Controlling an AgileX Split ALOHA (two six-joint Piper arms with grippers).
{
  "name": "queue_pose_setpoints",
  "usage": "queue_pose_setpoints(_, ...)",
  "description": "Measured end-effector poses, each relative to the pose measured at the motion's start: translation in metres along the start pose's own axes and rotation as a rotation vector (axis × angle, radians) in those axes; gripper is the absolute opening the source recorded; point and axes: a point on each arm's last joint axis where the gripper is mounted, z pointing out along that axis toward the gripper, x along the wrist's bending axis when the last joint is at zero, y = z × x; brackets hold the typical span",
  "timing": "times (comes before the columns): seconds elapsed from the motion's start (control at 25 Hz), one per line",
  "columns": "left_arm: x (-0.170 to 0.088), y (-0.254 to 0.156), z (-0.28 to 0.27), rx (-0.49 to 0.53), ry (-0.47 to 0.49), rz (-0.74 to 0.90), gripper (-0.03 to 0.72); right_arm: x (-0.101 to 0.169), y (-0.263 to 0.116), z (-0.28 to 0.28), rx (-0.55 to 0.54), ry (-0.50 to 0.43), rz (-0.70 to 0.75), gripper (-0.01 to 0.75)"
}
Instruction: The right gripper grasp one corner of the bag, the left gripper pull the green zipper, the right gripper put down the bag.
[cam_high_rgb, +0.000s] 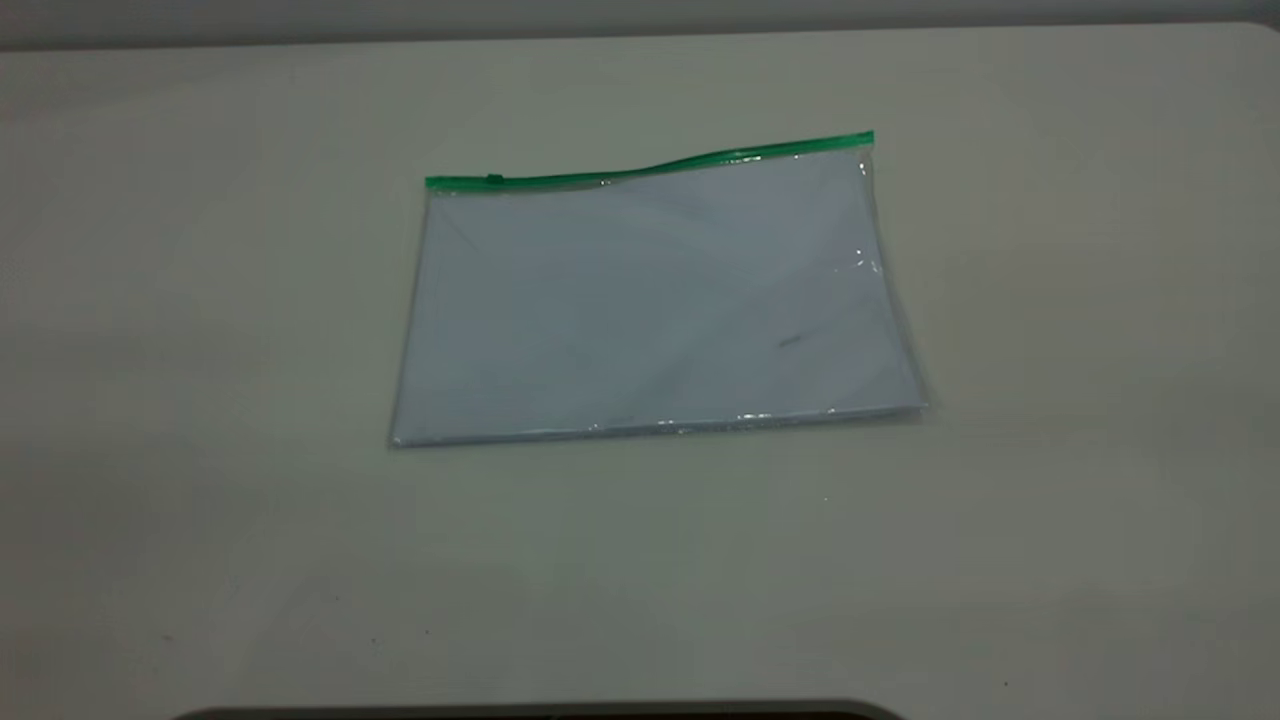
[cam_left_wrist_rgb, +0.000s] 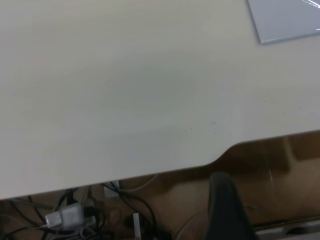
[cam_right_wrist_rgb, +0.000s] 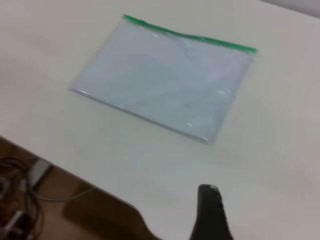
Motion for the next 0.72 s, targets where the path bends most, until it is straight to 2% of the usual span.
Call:
queue_pose_setpoints(0.32, 0.000, -0.002, 0.008, 0.003, -0.005, -0.003, 0.520, 0.000, -0.039, -0.003, -0.019, -0.089, -0.031, 0.592)
queue_pose_setpoints(0.52, -0.001, -0.002, 0.009, 0.002, -0.013, -0.005, 0.520, -0.004, -0.053, -0.003, -0.022, -0.155, -0.033, 0.592)
queue_pose_setpoints(0.72, -0.001, -0.002, 0.009, -0.001, -0.016, -0.006, 0.520, -0.004, -0.058, -0.005, -0.044, -0.173, -0.026, 0.592)
